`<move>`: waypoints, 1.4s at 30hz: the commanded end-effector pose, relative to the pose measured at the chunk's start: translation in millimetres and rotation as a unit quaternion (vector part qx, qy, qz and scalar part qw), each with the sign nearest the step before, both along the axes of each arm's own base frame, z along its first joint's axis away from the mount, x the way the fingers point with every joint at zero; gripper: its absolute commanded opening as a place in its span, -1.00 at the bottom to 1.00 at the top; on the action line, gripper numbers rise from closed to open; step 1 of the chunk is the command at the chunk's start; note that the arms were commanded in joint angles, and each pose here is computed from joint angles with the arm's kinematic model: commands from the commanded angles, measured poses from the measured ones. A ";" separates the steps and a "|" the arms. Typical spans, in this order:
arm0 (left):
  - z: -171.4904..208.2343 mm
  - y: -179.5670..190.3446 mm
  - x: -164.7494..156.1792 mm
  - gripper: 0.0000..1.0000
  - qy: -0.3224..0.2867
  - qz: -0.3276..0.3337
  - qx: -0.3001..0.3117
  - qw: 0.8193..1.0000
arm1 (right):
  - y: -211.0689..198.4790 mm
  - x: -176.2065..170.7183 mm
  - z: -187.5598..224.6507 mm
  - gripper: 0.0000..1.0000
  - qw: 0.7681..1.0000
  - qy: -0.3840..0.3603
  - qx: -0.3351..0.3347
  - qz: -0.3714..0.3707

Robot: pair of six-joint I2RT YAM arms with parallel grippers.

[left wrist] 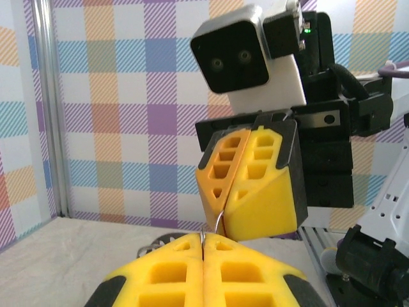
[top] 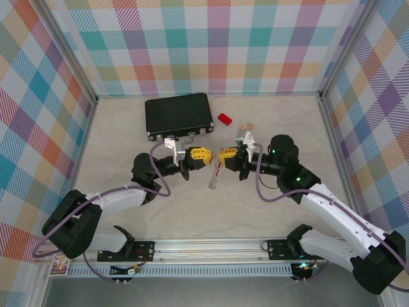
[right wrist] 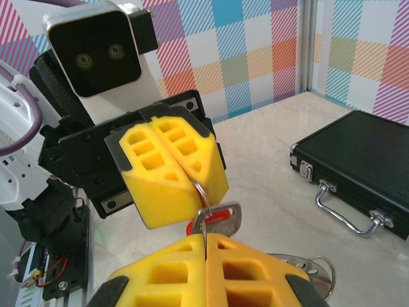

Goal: Put the keys on the keyring

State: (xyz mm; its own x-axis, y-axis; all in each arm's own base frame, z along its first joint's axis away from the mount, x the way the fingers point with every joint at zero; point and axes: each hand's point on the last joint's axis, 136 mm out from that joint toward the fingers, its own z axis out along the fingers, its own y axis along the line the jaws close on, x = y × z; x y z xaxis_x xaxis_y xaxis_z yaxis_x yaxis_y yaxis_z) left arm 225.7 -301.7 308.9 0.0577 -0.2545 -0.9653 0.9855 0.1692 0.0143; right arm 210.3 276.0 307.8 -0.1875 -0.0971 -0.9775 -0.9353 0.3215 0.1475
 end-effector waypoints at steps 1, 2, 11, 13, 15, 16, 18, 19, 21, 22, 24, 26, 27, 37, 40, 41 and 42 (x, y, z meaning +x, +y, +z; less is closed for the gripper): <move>5.8 -1.7 -11.1 -1.00 -0.023 -0.022 0.007 0.999 | 0.3 -3.0 5.7 -1.00 1.000 -0.028 0.005 0.006; 5.1 -2.0 -12.0 -1.00 -0.022 -0.024 0.010 0.999 | 0.4 -3.1 7.7 -1.00 0.999 -0.031 0.007 0.008; 8.3 1.3 -16.3 -1.00 -0.027 -0.022 0.008 0.999 | 0.7 -2.8 8.3 -1.00 0.999 -0.033 0.008 0.007; 9.6 1.7 -15.8 -1.00 -0.028 -0.022 0.006 0.999 | 0.5 -2.6 7.6 -1.00 0.999 -0.033 0.007 0.007; 11.4 1.8 -16.3 -1.00 -0.028 -0.022 0.002 0.999 | 0.7 -3.2 7.1 -1.00 0.999 -0.032 0.007 0.008; 11.8 1.5 -17.0 -1.00 -0.027 -0.026 0.001 0.999 | 0.7 -3.6 6.3 -1.00 0.999 -0.031 0.007 0.009; 12.1 0.4 -17.0 -1.00 -0.025 -0.031 0.003 0.999 | 1.0 -5.0 6.7 -1.00 0.999 -0.030 0.008 0.012; 11.4 -0.5 -16.7 -1.00 -0.023 -0.033 0.004 0.999 | 0.9 -5.4 6.9 -1.00 0.999 -0.030 0.009 0.013; 9.2 -2.0 -14.4 -1.00 -0.017 -0.032 0.008 0.999 | 1.1 -6.0 7.3 -1.00 0.999 -0.030 0.010 0.015; 8.4 -2.3 -14.0 -1.00 -0.017 -0.033 0.009 0.999 | 1.4 -6.2 7.2 -1.00 0.999 -0.030 0.010 0.016; 8.0 -2.6 -12.6 -1.00 -0.016 -0.030 0.007 0.999 | 2.0 -7.8 6.7 -1.00 0.999 -0.029 0.010 0.021; 8.1 -2.6 -11.6 -1.00 -0.015 -0.028 0.006 0.999 | 2.3 -8.4 6.7 -1.00 0.999 -0.029 0.010 0.024; 8.2 -2.6 -11.3 -1.00 -0.015 -0.027 0.006 0.999 | 2.3 -8.6 6.2 -1.00 0.999 -0.028 0.010 0.024; 5.2 -4.5 -10.7 -1.00 -0.010 -0.032 0.013 0.999 | 3.1 -11.4 7.8 -1.00 0.999 -0.028 0.014 0.030; 5.6 -5.2 -11.4 -1.00 -0.009 -0.037 0.015 0.999 | 4.2 -11.8 7.9 -1.00 0.999 -0.027 0.014 0.033; 5.7 -5.6 -11.5 -1.00 -0.009 -0.039 0.015 0.999 | 4.3 -11.5 7.0 -1.00 0.999 -0.026 0.014 0.033; 4.8 -6.5 -12.1 -1.00 -0.008 -0.042 0.017 0.999 | 4.7 -11.7 7.3 -1.00 0.999 -0.026 0.014 0.034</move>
State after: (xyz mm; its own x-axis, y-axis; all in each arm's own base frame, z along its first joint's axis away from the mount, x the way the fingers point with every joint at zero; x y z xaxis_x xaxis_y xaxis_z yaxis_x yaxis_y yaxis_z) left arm 218.0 -303.2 304.1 0.0364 -0.2200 -0.9748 0.9916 0.1288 0.0079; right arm 207.1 277.1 304.8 -0.1761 -0.1040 -0.9789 -0.9434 0.3016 0.1377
